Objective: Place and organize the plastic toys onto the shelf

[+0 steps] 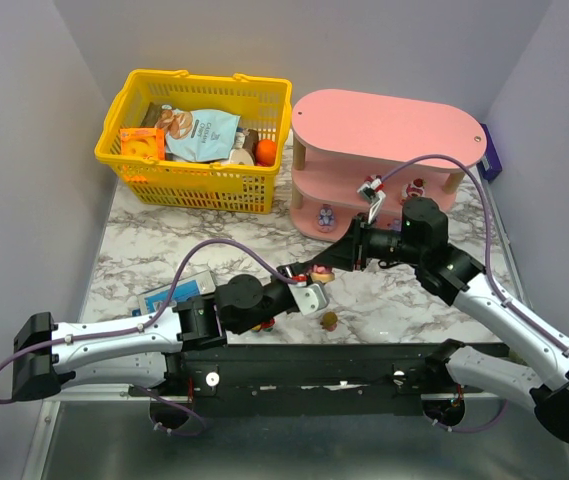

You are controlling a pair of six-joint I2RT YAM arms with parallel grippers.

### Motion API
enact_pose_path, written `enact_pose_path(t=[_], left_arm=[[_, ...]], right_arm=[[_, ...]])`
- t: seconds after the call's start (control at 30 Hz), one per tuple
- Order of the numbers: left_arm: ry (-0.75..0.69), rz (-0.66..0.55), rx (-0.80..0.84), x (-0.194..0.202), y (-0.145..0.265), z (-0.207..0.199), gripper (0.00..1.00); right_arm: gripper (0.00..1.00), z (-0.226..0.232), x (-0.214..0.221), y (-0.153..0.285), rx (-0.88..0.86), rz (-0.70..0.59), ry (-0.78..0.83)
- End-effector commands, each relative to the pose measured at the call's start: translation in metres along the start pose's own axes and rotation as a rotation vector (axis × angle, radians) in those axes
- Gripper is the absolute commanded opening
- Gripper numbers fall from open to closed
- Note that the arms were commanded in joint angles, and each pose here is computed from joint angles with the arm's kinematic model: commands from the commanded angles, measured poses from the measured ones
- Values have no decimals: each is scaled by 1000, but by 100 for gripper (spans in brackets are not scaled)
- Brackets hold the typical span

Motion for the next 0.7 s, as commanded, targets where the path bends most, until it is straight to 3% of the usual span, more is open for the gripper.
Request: enact_pose_path(t=[0.0, 0.37, 0.4, 0.53, 0.67], left_arm=[[65, -55, -133, -14, 3, 17, 51], [138, -65, -186, -13, 14, 21, 86], [140, -58, -184, -12, 15, 21, 94], [196, -40, -195, -10, 26, 23, 99], [347, -23, -275, -9, 47, 30, 99]], right_arm=[[1, 5, 4, 6, -29, -8, 55], [1, 23, -16, 18, -6, -176, 143], [1, 23, -17, 18, 3, -187, 149], [1, 13, -32, 19, 132, -314, 193], [1, 1, -48, 19, 258, -444, 246]])
Point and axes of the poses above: each gripper's point midway between its finger pads, its own y axis back along the fingers, its own z axis along the line the jaws close on, x = y × z, the point moved 9 cm from there along y, back along the fingers, and after that the axes turned 12 degrees about -y, right-handed, at the moved point
